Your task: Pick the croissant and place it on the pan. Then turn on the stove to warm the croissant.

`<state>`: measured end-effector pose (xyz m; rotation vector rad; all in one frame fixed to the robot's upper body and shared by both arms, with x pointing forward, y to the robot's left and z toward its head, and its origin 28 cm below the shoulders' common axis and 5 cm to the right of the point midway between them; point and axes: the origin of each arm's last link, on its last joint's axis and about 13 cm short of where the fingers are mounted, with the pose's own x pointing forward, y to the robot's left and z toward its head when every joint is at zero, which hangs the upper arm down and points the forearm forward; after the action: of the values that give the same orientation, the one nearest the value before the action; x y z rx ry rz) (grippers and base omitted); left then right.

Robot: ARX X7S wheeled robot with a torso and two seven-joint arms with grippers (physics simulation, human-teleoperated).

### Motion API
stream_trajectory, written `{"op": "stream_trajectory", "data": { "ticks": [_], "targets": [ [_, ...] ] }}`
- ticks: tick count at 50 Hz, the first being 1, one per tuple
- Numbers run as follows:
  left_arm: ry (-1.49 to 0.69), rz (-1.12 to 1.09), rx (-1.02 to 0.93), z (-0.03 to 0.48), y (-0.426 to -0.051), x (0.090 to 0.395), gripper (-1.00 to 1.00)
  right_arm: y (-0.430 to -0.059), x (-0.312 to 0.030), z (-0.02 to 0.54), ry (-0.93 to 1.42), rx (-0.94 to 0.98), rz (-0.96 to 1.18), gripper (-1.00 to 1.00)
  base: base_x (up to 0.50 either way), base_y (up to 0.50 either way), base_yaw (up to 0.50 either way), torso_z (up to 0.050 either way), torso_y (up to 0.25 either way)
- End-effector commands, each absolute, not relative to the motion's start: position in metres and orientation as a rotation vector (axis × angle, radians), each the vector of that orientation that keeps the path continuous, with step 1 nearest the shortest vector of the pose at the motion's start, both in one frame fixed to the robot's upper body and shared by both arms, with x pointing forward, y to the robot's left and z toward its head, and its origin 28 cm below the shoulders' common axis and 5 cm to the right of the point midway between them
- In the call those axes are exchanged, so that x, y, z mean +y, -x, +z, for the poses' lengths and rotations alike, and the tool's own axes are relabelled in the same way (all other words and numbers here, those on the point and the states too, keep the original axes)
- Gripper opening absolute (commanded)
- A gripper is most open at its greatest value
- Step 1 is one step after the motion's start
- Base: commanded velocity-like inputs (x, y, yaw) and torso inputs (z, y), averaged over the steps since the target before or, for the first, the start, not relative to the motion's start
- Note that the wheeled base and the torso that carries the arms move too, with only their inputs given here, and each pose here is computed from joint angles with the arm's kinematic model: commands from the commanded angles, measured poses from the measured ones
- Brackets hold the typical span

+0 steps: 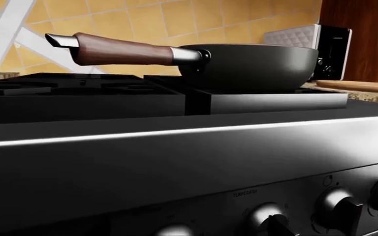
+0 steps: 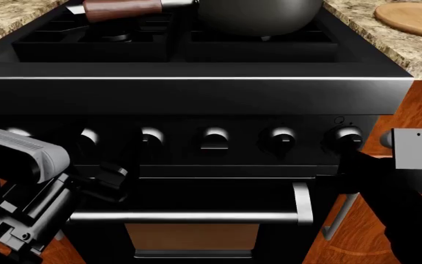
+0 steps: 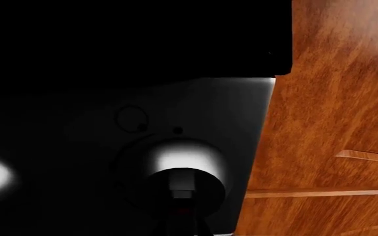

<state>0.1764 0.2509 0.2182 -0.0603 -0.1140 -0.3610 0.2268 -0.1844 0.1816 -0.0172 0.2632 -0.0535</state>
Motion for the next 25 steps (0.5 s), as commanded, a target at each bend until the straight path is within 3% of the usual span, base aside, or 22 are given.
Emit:
{"op": "stream_trajectory", "data": {
  "ticks": [1,25],
  "targets": [
    [0.058,-0.357,-0.114,0.218,-0.175,0.251,1.00,-0.226,-0.184,0.187,0.039,0.233,-0.038,-1.00,0.00,0.00,0.00,0.000,0.000],
    [0.061,-0.354,-0.118,0.219,-0.174,0.251,1.00,-0.227,-0.179,0.203,0.263,0.175,0.057,-1.00,0.00,0.00,0.00,0.000,0.002]
  ]
}}
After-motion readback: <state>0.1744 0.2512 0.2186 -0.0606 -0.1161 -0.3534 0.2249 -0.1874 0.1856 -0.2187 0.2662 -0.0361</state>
